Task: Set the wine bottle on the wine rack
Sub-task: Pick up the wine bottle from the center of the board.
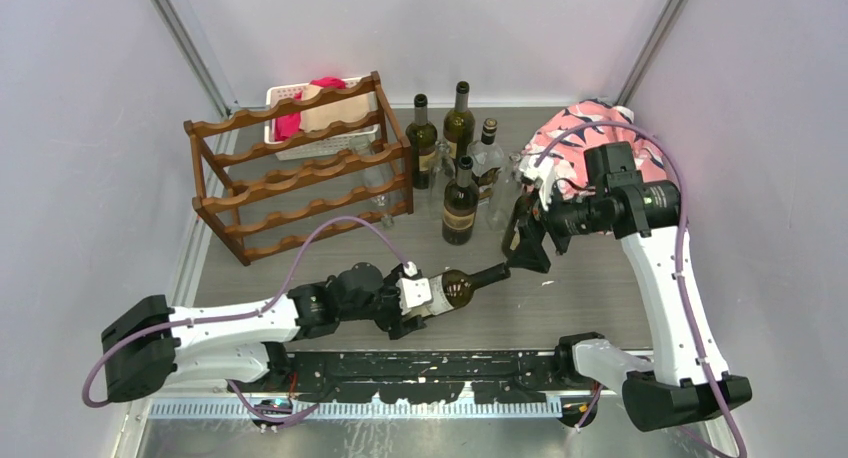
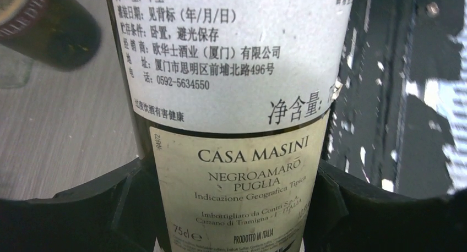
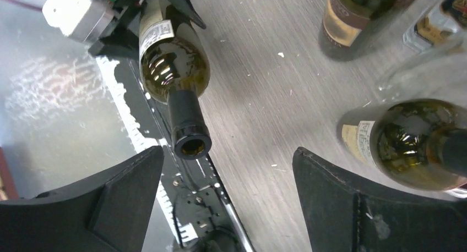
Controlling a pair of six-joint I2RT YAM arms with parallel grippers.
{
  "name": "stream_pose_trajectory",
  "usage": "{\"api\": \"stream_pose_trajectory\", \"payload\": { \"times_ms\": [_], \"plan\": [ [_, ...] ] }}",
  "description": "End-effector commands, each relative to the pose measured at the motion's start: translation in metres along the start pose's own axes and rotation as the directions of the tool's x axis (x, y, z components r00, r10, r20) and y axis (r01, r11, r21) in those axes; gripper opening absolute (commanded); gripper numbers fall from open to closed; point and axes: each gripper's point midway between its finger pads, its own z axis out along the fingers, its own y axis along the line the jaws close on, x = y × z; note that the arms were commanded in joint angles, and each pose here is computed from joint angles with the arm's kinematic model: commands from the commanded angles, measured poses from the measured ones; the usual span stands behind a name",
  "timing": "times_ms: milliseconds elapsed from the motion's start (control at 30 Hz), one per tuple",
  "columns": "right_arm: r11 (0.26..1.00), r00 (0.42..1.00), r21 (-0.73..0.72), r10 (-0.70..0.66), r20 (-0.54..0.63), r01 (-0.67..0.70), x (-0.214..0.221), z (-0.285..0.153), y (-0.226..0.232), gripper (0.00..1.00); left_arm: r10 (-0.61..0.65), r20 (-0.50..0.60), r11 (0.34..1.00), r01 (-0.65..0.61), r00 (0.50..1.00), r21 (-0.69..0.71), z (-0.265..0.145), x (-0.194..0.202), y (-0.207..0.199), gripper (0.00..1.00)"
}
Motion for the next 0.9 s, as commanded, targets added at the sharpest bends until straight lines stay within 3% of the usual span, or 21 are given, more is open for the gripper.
{"api": "stream_pose_trajectory", "payload": {
  "times_ms": [0, 133, 267, 667, 867],
  "plan": [
    [0.942, 0.951, -0.137, -0.309, 0.016, 0.308, 0.011, -0.016, 0.036, 0.98, 0.072, -0.042, 0.991, -0.066, 0.997, 0.121, -0.021, -0.023, -0.013, 0.00],
    [0.815, 0.866, -0.295, -0.486, 0.120, 0.498, 0.027, -0.007, 0.056, 1.00, 0.089, -0.062, 0.986, -0.079, 0.994, 0.149, -0.026, -0.028, -0.015, 0.00],
    [0.801, 0.855, -0.301, -0.498, 0.147, 0.518, 0.029, -0.002, 0.056, 1.00, 0.084, -0.076, 0.982, -0.070, 0.994, 0.178, -0.025, -0.032, -0.019, 0.00],
    [0.809, 0.859, -0.326, -0.512, 0.016, 0.489, 0.068, 0.014, 0.040, 0.97, 0.007, -0.066, 0.977, 0.007, 0.998, 0.215, -0.019, -0.033, -0.029, 0.00],
    [0.807, 0.863, -0.347, -0.505, 0.013, 0.477, 0.072, 0.017, 0.043, 0.95, -0.005, -0.078, 0.974, 0.023, 0.997, 0.227, -0.016, -0.035, -0.031, 0.00]
  ]
}}
